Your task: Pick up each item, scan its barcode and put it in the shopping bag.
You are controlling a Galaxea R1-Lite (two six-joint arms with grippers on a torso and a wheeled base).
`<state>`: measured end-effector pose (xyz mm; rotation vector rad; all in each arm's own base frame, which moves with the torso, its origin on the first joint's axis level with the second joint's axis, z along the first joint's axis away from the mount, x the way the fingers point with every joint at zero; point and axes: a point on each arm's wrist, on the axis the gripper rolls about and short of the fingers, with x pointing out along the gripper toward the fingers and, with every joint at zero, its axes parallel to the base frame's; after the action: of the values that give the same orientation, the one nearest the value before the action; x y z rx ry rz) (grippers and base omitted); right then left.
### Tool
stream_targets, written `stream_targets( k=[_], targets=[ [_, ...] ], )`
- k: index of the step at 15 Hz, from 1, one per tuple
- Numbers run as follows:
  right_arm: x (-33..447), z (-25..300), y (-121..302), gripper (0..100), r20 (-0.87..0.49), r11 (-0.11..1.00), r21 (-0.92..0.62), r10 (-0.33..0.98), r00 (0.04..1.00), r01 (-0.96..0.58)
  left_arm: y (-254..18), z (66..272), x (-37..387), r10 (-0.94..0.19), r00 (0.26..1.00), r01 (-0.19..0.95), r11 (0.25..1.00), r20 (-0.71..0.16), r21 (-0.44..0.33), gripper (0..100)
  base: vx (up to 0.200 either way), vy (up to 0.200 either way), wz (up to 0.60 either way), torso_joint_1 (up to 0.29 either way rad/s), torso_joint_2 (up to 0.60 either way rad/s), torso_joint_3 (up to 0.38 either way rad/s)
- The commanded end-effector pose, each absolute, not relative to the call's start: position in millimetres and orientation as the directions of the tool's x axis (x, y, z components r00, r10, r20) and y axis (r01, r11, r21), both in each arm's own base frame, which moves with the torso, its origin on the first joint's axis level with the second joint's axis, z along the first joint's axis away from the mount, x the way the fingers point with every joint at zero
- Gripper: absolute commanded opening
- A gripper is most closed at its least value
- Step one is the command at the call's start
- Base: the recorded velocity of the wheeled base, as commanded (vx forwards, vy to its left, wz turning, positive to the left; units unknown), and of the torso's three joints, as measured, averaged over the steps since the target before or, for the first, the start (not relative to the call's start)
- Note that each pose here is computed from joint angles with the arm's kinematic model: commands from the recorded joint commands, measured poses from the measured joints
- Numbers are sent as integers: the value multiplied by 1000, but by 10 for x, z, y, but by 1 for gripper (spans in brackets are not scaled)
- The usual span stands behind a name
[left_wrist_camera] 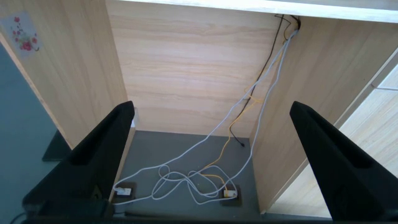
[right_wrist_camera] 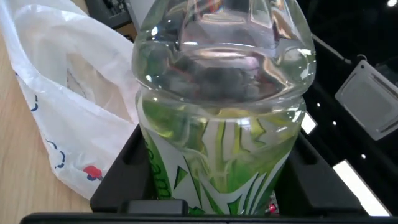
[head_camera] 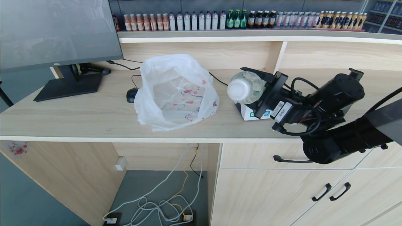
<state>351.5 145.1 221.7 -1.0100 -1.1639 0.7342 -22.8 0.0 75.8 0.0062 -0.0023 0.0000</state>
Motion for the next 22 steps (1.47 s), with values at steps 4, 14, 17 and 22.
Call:
stream_targets(
  k=[4, 14, 17, 22],
  targets=[
    [3167, 2569, 1637, 0, 500, 530, -847, 824, 267, -48, 0, 758, -228, 0, 1000, 0, 1000, 3, 6, 100, 0, 0, 0, 0, 0, 0],
    [2454, 2834, 1669, 0, 628, 751, -522, 660, 413, -405, 0, 758, -228, 0, 1000, 0, 1000, 3, 6, 100, 0, 0, 0, 0, 0, 0],
    [2444, 2708, 1559, 0, 610, 807, -313, 575, 546, -501, 0, 758, -228, 0, 1000, 0, 1000, 3, 6, 100, 0, 0, 0, 0, 0, 0],
    [2635, 2521, 1327, 0, 564, 875, 17, 390, 727, -483, 0, 758, -228, -2, 1000, 2, 1000, 3, 9, 100, 0, 0, 0, 0, 0, 0]
  ],
)
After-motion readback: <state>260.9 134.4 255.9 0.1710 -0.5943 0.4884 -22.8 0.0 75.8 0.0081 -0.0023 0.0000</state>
